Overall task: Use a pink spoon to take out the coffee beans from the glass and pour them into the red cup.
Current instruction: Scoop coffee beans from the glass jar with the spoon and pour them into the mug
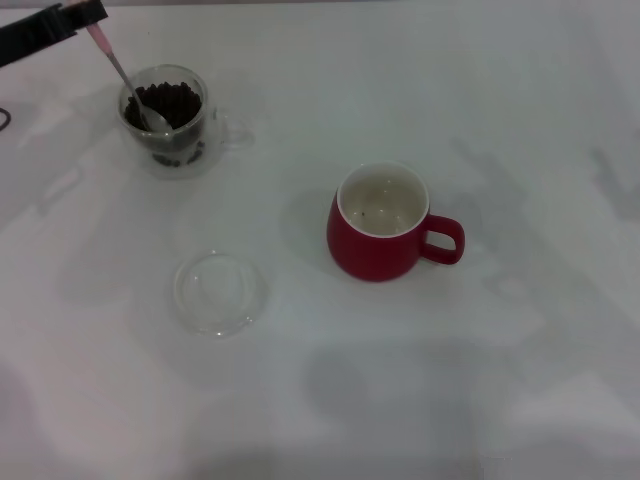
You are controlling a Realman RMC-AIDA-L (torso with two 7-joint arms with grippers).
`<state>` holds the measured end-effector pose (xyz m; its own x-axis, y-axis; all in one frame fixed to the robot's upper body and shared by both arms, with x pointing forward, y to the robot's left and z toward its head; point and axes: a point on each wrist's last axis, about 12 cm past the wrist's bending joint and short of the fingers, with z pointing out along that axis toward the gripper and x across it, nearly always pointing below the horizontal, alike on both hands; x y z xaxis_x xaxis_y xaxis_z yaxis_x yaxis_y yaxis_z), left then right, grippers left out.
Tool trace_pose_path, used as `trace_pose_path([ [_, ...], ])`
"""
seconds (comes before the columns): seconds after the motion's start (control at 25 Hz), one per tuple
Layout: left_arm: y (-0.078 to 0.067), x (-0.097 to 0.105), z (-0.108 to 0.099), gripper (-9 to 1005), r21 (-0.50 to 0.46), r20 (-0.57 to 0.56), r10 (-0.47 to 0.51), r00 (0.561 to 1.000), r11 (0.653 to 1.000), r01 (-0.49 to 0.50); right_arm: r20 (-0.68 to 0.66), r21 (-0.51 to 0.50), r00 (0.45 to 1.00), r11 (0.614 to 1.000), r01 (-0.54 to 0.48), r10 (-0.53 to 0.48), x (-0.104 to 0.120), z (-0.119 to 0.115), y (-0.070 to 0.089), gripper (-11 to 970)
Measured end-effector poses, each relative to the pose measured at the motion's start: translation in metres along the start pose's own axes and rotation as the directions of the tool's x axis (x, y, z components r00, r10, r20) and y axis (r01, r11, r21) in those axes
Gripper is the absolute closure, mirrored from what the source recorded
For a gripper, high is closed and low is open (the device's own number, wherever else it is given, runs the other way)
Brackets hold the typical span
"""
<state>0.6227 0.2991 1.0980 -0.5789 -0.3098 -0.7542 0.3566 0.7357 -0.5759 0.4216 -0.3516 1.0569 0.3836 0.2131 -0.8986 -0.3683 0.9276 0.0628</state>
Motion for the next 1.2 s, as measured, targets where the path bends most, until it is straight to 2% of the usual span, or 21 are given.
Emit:
trace_pose_path([
  [0.48, -0.003, 0.017, 0.008, 861, -0.018, 0.006, -0.052, 0.999, 0.998, 0.052, -0.019, 0.020, 1.000, 1.000, 0.000, 0.001, 0.000, -0.008, 0.000, 219],
  [0.76, 0.000, 0.031, 0.006, 861, -0.020, 0.033, -0.145, 0.989, 0.989, 0.146, -0.021, 0.022, 1.000, 1.000, 0.000, 0.000, 0.000, -0.009, 0.000, 220],
  [1.2, 0.013, 0.049, -0.010, 861, -0.026, 0.119, -0.291, 0.949, 0.955, 0.296, -0.022, 0.019, 1.000, 1.000, 0.000, 0.000, -0.001, -0.009, -0.003, 220],
])
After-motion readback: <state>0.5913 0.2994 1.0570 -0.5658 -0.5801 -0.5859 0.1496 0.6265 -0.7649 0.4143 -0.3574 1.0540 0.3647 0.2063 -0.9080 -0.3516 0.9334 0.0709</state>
